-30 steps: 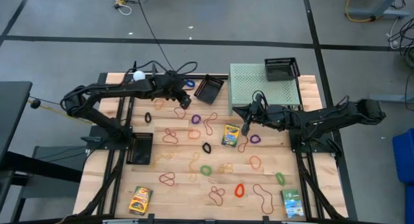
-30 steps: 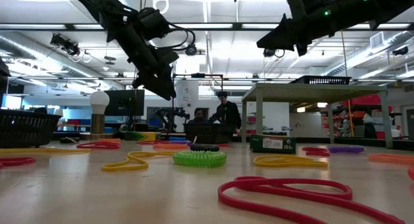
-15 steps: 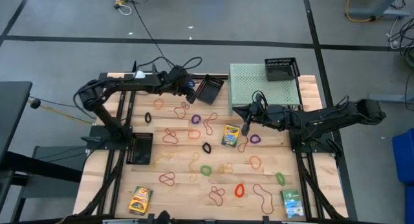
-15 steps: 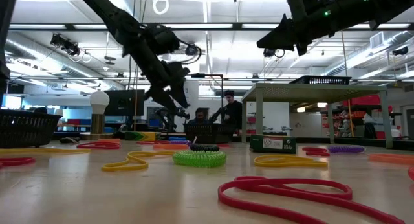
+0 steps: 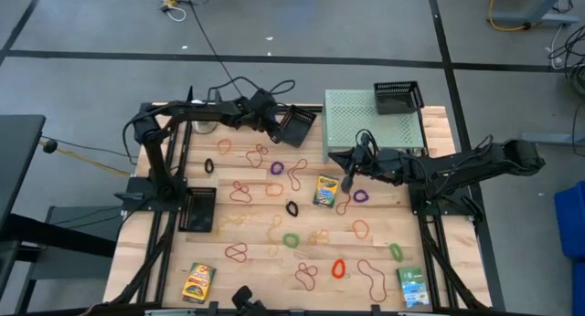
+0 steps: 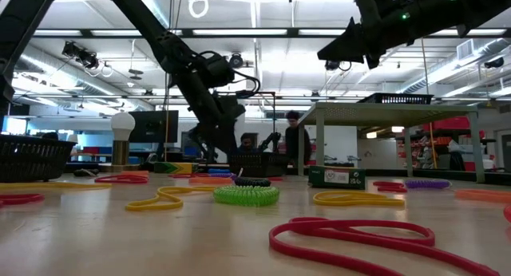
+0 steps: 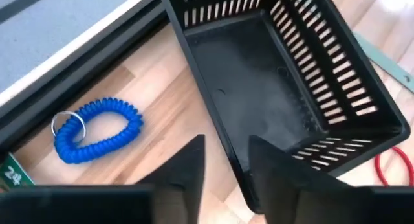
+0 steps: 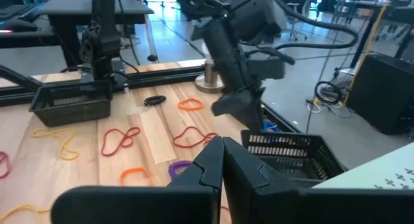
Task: Pick & Place Office Desk Supplies
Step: Put the top black bin on the shelf
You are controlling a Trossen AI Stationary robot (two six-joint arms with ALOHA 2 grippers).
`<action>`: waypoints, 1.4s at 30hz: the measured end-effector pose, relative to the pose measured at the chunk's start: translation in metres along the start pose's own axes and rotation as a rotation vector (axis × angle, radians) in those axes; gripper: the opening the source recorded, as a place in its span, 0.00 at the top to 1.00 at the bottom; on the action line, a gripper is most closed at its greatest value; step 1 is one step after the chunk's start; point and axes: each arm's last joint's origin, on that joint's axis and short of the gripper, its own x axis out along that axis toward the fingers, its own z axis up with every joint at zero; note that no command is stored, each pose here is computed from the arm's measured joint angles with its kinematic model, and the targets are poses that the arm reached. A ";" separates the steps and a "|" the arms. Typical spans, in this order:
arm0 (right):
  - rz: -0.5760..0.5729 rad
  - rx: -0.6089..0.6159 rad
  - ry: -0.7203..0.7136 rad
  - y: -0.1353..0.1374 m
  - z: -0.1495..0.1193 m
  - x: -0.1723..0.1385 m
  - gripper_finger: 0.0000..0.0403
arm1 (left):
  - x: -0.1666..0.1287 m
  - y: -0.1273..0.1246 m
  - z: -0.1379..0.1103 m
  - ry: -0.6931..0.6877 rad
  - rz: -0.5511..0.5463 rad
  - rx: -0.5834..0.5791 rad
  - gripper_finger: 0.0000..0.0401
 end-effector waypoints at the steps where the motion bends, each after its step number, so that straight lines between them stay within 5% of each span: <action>1: 0.005 -0.001 0.000 0.001 0.000 0.000 0.97 | 0.000 0.000 -0.001 0.006 0.000 0.009 0.76; 8: 0.032 -0.006 -0.002 0.007 0.000 -0.003 0.97 | -0.002 0.000 -0.004 0.042 0.002 0.074 0.97; 25: 0.089 -0.014 0.007 0.020 -0.002 -0.009 0.97 | -0.103 -0.004 0.010 -0.014 -0.048 0.305 0.99; 34: 0.090 -0.008 0.008 0.020 -0.002 -0.009 0.97 | -0.114 -0.014 0.005 0.013 -0.181 0.311 0.99; 42: 0.091 -0.008 0.010 0.020 -0.002 -0.009 0.97 | -0.110 -0.019 0.000 0.048 -0.002 0.335 0.89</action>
